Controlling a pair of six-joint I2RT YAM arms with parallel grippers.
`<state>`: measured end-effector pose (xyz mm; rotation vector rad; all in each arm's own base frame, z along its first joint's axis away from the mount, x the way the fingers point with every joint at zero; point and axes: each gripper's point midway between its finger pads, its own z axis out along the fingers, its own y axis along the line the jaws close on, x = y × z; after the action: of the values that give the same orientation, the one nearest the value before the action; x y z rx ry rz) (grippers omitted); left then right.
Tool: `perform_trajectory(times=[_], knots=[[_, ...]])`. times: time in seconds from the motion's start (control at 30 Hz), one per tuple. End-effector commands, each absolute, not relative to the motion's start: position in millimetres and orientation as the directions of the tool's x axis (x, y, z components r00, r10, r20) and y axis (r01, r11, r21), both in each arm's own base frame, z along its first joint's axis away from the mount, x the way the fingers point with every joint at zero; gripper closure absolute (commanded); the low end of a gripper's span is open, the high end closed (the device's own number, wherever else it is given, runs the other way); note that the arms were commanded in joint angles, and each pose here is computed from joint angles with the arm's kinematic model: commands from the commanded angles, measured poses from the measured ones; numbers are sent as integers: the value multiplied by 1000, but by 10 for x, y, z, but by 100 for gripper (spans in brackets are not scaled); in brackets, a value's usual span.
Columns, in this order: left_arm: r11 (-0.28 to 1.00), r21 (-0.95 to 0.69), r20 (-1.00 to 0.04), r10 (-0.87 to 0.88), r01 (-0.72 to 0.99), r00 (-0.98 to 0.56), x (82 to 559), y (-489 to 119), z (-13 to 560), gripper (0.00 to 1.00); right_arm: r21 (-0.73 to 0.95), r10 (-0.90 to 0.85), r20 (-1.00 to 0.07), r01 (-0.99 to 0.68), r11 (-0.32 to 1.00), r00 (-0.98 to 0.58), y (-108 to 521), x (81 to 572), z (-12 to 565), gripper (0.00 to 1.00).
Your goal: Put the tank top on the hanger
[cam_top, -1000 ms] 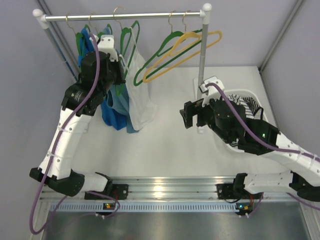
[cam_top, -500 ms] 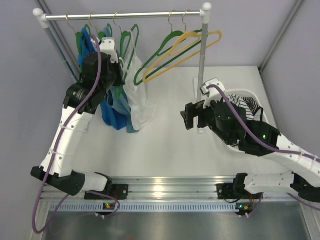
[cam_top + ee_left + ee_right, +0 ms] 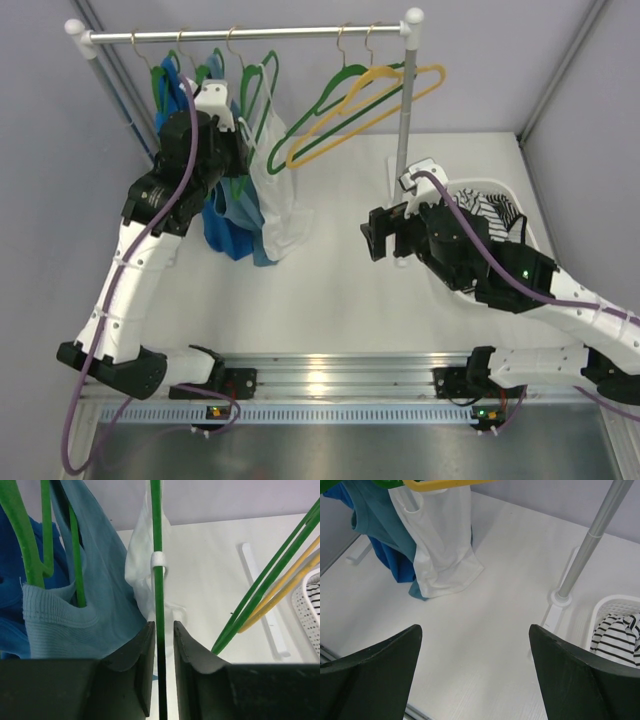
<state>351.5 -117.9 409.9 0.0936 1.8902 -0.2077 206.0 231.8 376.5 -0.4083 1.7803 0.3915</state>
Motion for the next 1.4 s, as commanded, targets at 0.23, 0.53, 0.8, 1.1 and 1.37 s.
perform_trajectory(times=[0.23, 0.53, 0.8, 1.1, 1.37], knots=[[968, -126, -971, -75, 217, -229, 3270, -1143, 4480, 54, 87, -16, -976, -452, 888, -219, 2309, 2095, 3839, 12], [869, -217, -967, -129, 445, -220, 2728, -1424, 4615, 53, 116, 7, -972, -453, 884, -235, 2314, 2072, 3754, 10], [784, -325, -930, -162, 529, -330, 2298, -1612, 4109, 56, 173, 47, -959, -442, 880, -281, 2273, 2009, 3426, 6], [725, -447, -861, -188, 524, -473, 2040, -1752, 3321, 58, 201, 49, -932, -401, 894, -360, 2162, 1931, 2898, 2], [699, -486, -817, -150, 525, -556, 1866, -2107, 2629, 59, 199, 37, -907, -351, 915, -419, 2105, 1907, 2532, 0]])
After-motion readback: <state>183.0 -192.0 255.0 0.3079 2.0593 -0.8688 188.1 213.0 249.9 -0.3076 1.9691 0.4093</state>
